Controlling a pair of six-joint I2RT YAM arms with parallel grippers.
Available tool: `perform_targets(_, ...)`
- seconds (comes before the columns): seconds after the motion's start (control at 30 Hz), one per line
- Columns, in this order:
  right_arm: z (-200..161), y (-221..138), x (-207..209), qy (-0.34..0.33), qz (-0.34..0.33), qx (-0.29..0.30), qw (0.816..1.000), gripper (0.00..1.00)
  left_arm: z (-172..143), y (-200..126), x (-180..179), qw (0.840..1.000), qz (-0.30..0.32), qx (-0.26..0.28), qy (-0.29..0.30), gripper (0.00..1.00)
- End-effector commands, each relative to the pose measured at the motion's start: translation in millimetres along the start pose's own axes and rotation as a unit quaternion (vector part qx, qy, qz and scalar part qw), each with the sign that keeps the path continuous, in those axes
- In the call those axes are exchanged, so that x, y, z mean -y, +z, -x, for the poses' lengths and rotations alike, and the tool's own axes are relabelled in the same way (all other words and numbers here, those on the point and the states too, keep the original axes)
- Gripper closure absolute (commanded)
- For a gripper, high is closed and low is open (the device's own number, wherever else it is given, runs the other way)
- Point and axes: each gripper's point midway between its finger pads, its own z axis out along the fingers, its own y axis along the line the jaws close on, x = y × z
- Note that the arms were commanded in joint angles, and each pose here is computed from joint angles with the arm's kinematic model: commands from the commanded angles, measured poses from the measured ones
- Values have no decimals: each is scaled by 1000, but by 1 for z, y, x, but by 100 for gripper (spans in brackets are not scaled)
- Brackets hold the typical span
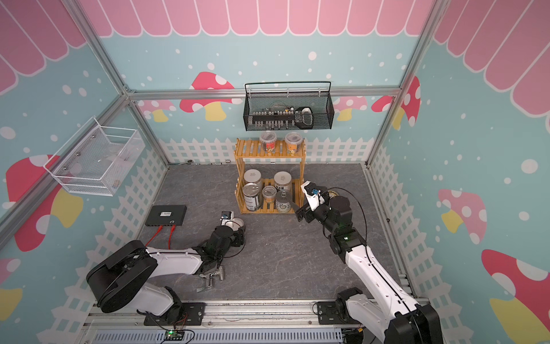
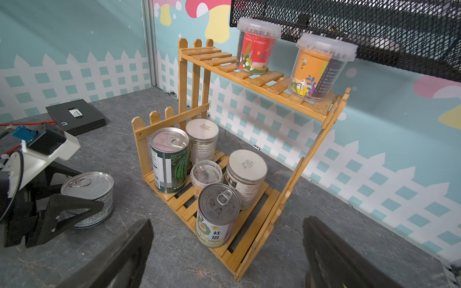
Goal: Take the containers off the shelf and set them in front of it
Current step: Place the container at the center of the board.
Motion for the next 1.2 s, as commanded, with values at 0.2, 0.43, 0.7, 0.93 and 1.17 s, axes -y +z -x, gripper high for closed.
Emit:
perform_targets(0.2,-6,0,6,-8,-17,-9,1000,1,-19,3,16,999,-42,-30,13,26)
perform_targets(0.43,-9,-1,7,-8,-22,-12,1000,1,-22,2,25,998,-51,-33,27,25)
perform_targets(0.7,-10,-1,7,-7,-24,-14,1000,1,-29,2,43,995,-77,-39,47,23)
perform_targets(0.93,-10,-2,8,-8,-27,-14,1000,1,-27,2,48,995,-80,-39,53,13)
perform_targets(1.17,-4,-2,6,-7,-19,-6,1000,1,-20,0,50,995,-80,-40,53,3)
